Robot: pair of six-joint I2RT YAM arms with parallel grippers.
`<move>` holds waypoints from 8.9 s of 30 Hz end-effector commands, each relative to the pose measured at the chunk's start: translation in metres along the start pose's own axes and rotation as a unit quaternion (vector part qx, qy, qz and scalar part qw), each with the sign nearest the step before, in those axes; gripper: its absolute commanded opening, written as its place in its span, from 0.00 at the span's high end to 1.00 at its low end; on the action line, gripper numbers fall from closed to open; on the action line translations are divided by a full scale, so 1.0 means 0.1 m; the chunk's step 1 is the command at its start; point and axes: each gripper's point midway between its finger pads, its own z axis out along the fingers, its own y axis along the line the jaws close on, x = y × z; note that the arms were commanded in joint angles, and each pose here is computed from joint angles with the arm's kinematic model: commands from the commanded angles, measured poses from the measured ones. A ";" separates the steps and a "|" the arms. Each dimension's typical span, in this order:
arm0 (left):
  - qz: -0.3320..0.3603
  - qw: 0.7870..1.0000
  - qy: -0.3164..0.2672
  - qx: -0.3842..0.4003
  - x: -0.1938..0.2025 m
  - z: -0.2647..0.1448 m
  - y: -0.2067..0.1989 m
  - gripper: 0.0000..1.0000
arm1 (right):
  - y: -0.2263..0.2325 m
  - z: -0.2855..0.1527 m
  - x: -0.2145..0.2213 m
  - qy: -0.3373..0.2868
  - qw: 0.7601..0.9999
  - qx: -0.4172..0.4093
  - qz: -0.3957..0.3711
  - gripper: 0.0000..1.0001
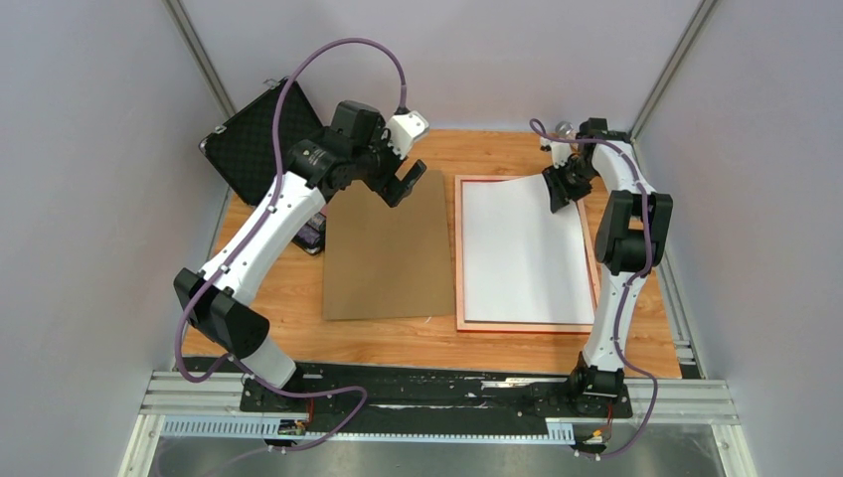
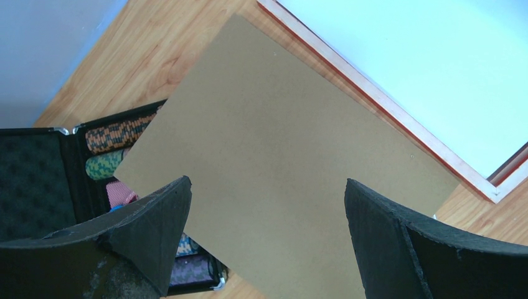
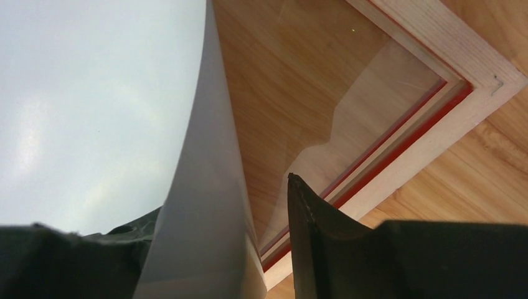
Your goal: Put the photo into the frame
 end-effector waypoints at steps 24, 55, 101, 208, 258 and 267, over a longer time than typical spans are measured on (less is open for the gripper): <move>0.015 1.000 -0.017 -0.012 -0.03 -0.09 0.03 0.00 | -0.12 -0.29 -0.34 -0.038 0.997 0.068 -0.016 0.28; 0.017 0.999 -0.024 -0.015 -0.03 -0.19 0.02 0.00 | 0.16 -0.56 -0.41 -0.087 0.996 0.026 0.017 0.10; -0.001 0.971 0.003 0.238 0.16 2.15 -2.21 0.00 | 0.47 -0.37 -0.34 -0.171 0.958 -0.186 0.136 0.06; 0.037 0.948 0.138 0.285 1.34 2.24 -2.77 0.01 | 0.14 -1.17 -0.74 -0.256 0.918 -0.222 0.206 0.00; 0.060 0.960 0.173 0.213 1.25 2.33 -2.49 0.00 | 0.27 -1.01 -0.09 -0.204 0.955 -0.116 0.183 0.00; 0.072 0.962 0.167 0.206 1.19 2.35 -2.44 0.00 | 0.33 -0.98 -0.04 -0.202 0.954 -0.123 0.185 0.00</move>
